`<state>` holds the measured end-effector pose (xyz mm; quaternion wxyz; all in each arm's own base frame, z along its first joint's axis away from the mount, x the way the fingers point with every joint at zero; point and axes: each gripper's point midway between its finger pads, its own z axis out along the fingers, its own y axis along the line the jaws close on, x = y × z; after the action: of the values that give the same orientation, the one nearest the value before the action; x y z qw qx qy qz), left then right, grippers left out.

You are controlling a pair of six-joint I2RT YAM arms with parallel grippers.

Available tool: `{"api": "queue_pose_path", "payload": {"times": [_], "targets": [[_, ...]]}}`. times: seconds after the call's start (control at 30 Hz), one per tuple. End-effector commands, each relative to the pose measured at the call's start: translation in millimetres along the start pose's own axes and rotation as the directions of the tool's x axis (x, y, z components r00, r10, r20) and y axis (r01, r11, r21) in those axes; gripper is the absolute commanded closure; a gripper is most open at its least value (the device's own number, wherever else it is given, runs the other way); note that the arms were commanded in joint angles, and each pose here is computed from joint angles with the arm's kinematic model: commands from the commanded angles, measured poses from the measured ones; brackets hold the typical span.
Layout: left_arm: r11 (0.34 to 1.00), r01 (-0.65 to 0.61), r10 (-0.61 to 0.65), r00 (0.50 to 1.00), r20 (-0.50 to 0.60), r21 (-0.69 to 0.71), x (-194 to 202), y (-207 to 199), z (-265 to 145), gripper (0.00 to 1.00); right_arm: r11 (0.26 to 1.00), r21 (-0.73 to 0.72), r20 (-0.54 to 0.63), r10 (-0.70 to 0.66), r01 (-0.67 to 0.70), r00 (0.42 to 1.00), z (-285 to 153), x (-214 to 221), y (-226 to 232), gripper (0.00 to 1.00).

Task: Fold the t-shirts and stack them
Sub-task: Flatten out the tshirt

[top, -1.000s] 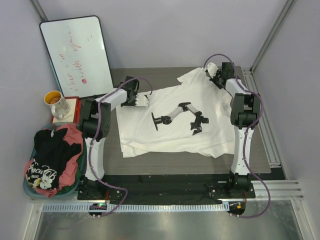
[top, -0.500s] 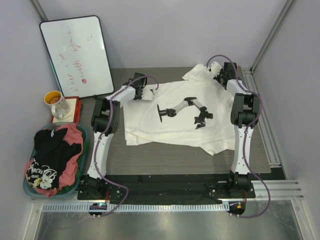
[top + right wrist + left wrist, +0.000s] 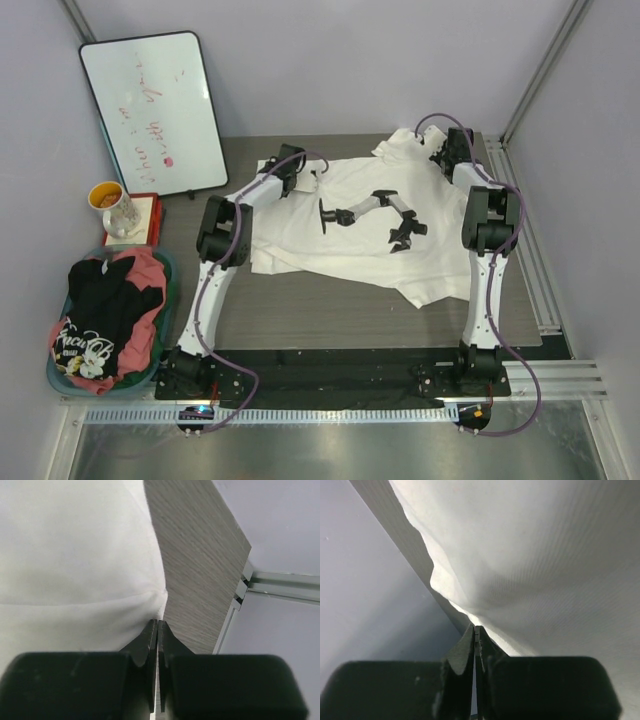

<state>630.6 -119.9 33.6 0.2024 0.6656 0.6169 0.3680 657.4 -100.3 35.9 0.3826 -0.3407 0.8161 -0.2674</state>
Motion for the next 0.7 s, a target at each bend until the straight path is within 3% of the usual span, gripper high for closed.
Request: {"api": "queue_pose_path", "payload": {"times": [0.0, 0.03, 0.07, 0.13, 0.17, 0.23, 0.33, 0.37, 0.43, 0.47, 0.53, 0.57, 0.63, 0.67], "targets": [[0.999, 0.008, -0.011, 0.997, -0.074, -0.041, 15.2, 4.3, -0.7, 1.00, 0.998, 0.016, -0.024, 0.054, -0.054, 0.998, -22.7, 3.8, -12.2, 0.84], [0.995, 0.060, -0.066, 0.995, -0.073, -0.084, 20.2, 15.4, -9.5, 0.91, 0.998, 0.027, -0.013, 0.065, -0.065, 0.998, -27.2, -1.6, -16.9, 0.77], [0.982, 0.111, -0.122, 0.990, -0.065, -0.153, 23.9, 33.6, -17.1, 0.79, 0.996, 0.048, 0.013, 0.081, -0.081, 0.997, -40.3, -12.5, -30.3, 0.62], [0.953, 0.192, -0.208, 0.977, -0.046, -0.233, 36.7, 61.6, -41.1, 0.47, 0.990, 0.086, 0.060, 0.110, -0.115, 0.992, -55.4, -28.0, -45.6, 0.50], [0.931, 0.240, -0.257, 0.966, -0.026, -0.275, 40.8, 73.3, -50.2, 0.42, 0.989, 0.085, 0.076, 0.113, -0.119, 0.991, -64.0, -32.5, -47.0, 0.42], [0.891, 0.295, -0.305, 0.952, 0.027, -0.344, 51.0, 98.9, -82.6, 0.28, 0.984, 0.115, 0.161, 0.114, -0.133, 0.980, -97.2, -58.1, -73.2, 0.36], [0.892, 0.311, -0.301, 0.950, 0.083, -0.327, 53.5, 96.1, -105.5, 0.22, 0.991, 0.104, 0.244, 0.056, -0.083, 0.968, -145.3, -80.4, -88.0, 0.28], [0.879, 0.324, -0.302, 0.946, 0.119, -0.349, 61.1, 111.0, -133.0, 0.22, 0.999, 0.022, 0.230, 0.030, -0.036, 0.973, -151.3, -73.9, -66.6, 0.27], [0.928, 0.275, -0.251, 0.960, 0.122, -0.252, 60.7, 78.6, -139.0, 0.22, 0.998, -0.008, 0.260, -0.053, 0.057, 0.964, -187.8, -77.8, -67.8, 0.26], [0.926, 0.281, -0.240, 0.954, 0.182, -0.251, 64.5, 86.4, -164.4, 0.22, 0.980, -0.100, 0.237, -0.145, 0.173, 0.961, -194.2, -58.9, -38.3, 0.26], [0.970, 0.211, -0.184, 0.961, 0.205, -0.121, 62.3, 43.3, -171.5, 0.22, 0.949, -0.175, 0.218, -0.222, 0.262, 0.950, -221.4, -31.6, -11.5, 0.25], [0.978, 0.192, -0.166, 0.955, 0.245, -0.086, 58.6, 32.6, -177.6, 0.22, 0.900, -0.246, 0.229, -0.308, 0.361, 0.924, -232.2, -15.6, 9.4, 0.25], [0.990, 0.139, -0.139, 0.951, 0.277, 0.022, 60.3, -3.8, -196.5, 0.21, 0.845, -0.318, 0.232, -0.370, 0.429, 0.900, -261.0, 13.7, 39.3, 0.24], [0.990, 0.123, -0.136, 0.941, 0.309, 0.062, 55.9, -16.5, -201.6, 0.21, 0.783, -0.383, 0.246, -0.425, 0.490, 0.871, -274.6, 32.0, 57.2, 0.24]]}}
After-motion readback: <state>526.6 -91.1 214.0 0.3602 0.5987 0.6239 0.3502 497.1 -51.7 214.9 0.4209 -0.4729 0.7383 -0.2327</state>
